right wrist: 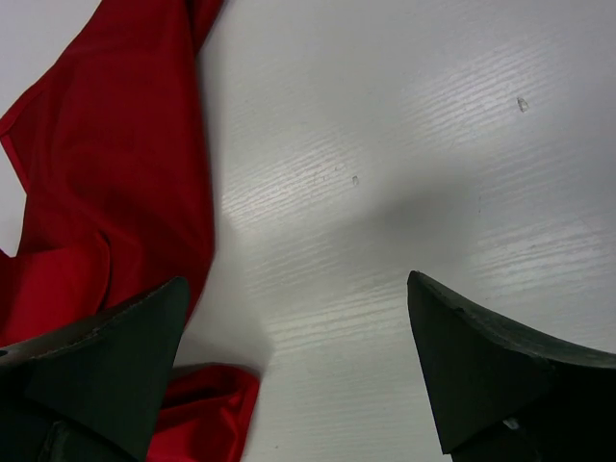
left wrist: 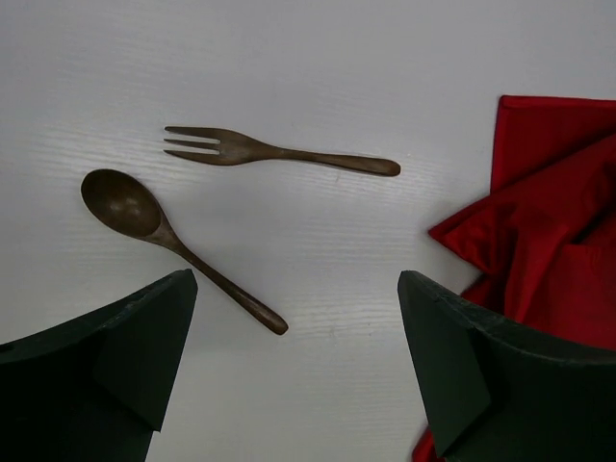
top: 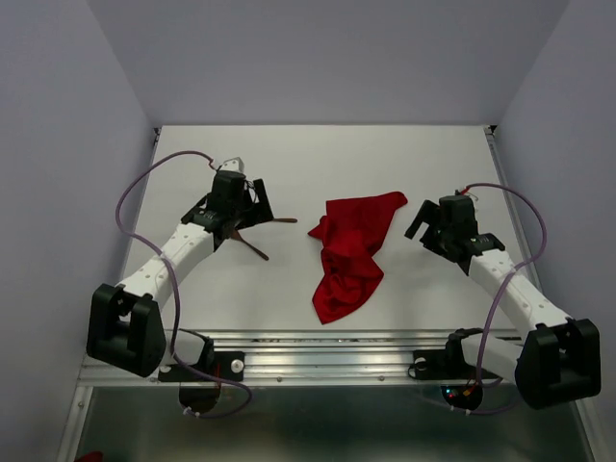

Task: Fold the napkin into a case and place the utensils inside
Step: Pick up the crumpled napkin from the center of the board.

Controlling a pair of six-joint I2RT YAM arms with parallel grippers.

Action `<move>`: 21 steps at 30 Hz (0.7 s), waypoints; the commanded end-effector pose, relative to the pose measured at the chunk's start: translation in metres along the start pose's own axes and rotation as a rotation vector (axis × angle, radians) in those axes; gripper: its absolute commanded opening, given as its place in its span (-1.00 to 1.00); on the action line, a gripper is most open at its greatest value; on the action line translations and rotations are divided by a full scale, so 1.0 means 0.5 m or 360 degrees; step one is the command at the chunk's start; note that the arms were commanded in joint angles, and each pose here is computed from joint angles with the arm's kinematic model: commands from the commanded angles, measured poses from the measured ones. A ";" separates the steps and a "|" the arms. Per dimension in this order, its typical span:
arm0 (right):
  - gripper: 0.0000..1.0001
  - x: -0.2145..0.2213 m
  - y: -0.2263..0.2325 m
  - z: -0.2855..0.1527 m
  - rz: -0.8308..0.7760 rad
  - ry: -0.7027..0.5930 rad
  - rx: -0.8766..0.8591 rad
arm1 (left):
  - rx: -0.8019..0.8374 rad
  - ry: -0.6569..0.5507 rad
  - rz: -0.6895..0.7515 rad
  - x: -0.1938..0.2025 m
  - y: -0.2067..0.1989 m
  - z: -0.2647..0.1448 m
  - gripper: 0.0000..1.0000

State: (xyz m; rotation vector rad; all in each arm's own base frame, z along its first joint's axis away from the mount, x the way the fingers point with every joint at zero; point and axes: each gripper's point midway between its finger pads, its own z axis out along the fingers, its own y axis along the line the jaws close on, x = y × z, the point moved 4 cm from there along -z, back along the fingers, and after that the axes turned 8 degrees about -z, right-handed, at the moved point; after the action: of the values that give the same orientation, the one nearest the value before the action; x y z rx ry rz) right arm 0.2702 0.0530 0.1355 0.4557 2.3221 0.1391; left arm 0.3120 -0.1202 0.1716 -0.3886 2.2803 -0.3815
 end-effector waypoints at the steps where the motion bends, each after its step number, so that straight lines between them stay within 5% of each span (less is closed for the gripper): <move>1: 1.00 -0.027 0.012 -0.001 0.0011 -0.0080 -0.0033 | 0.0046 0.0038 0.0007 -0.011 -0.018 0.005 0.97; 21: 1.00 -0.018 0.010 -0.008 -0.0033 -0.0016 -0.0030 | 0.0445 0.0483 0.0139 0.077 -0.229 0.080 0.69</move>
State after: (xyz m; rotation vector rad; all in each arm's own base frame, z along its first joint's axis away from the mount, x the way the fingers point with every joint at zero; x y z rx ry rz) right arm 0.2698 0.0533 0.1299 0.4450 2.3473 0.1312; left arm 0.3279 -0.2220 0.1509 -0.1275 2.4986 -0.6676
